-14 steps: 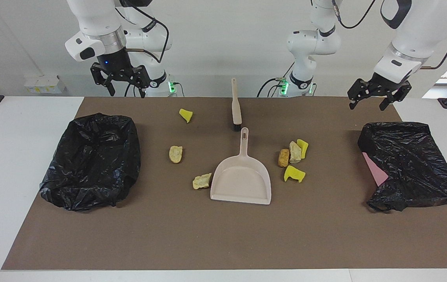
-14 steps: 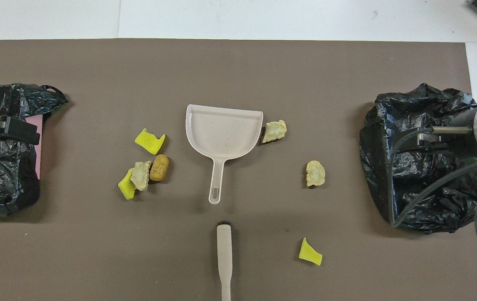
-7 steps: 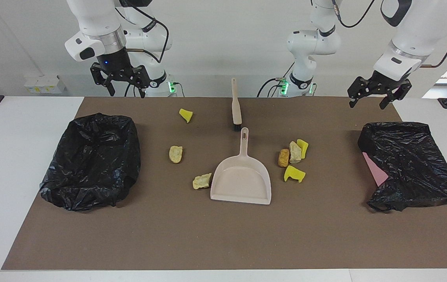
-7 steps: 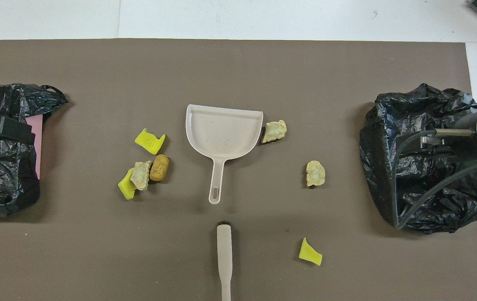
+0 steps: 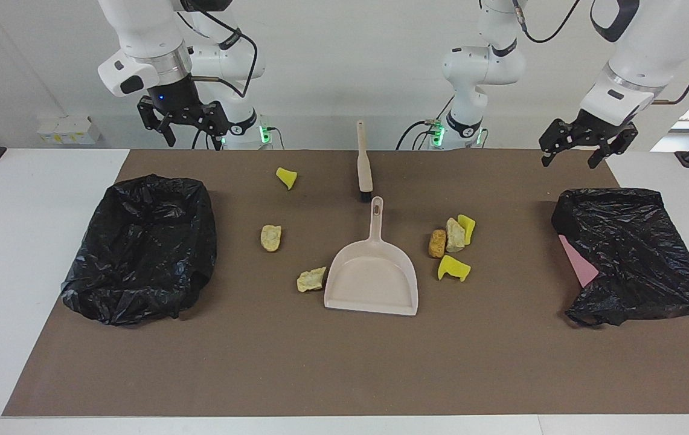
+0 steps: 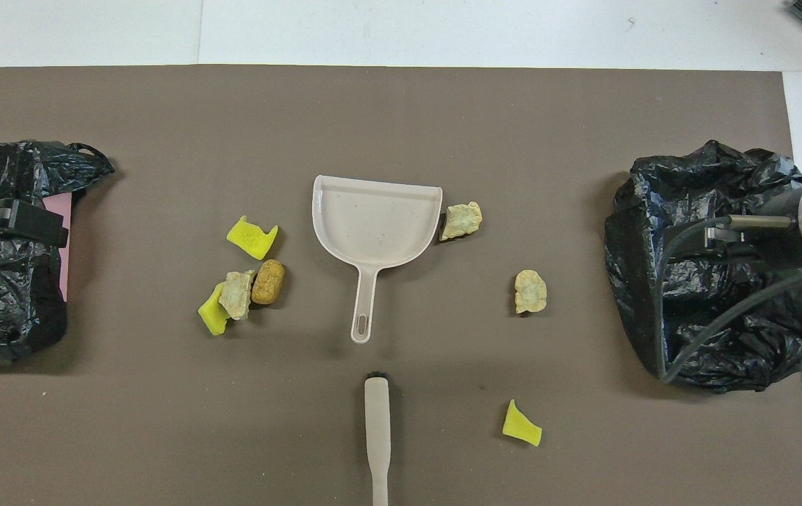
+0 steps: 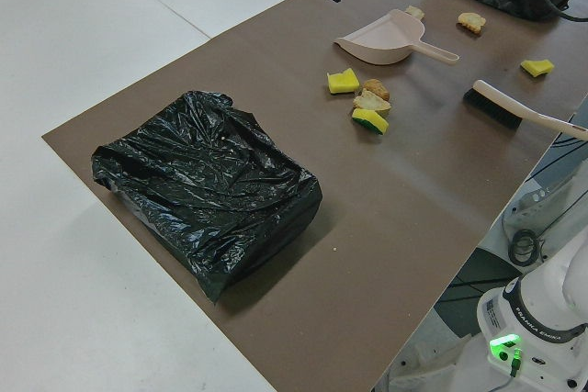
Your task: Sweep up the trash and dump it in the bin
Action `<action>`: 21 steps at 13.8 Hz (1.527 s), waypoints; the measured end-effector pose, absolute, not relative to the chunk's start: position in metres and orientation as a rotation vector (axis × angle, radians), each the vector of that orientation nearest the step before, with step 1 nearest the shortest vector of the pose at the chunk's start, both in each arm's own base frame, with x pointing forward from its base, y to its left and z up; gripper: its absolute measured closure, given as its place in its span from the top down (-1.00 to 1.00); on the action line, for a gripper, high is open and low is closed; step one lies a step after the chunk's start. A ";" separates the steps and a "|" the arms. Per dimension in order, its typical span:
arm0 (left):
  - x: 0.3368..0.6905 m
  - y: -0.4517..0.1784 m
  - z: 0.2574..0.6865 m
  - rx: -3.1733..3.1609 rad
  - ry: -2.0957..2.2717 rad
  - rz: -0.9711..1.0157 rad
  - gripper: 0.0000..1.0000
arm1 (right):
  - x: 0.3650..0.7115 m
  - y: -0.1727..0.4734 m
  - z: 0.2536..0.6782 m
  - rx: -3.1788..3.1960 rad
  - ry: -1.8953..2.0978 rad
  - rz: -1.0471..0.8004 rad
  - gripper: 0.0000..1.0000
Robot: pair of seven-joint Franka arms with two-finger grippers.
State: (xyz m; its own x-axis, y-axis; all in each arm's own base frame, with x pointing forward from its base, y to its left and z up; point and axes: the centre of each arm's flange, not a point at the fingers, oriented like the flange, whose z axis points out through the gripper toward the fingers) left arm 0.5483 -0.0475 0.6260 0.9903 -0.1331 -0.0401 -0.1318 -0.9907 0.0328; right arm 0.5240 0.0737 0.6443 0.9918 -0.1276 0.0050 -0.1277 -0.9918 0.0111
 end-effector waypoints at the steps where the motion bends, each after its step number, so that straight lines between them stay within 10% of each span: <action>1: 0.547 -0.051 0.617 3.081 -0.217 -0.093 1.00 | 0.522 0.077 0.641 3.123 -0.199 0.007 1.00; 10: 0.496 -0.141 0.489 2.973 -0.475 -0.182 1.00 | 0.537 0.160 0.584 3.147 -0.182 0.090 1.00; 21: 0.337 -0.244 0.370 2.929 -0.750 -0.200 1.00 | 0.550 0.354 0.436 3.172 -0.219 0.046 1.00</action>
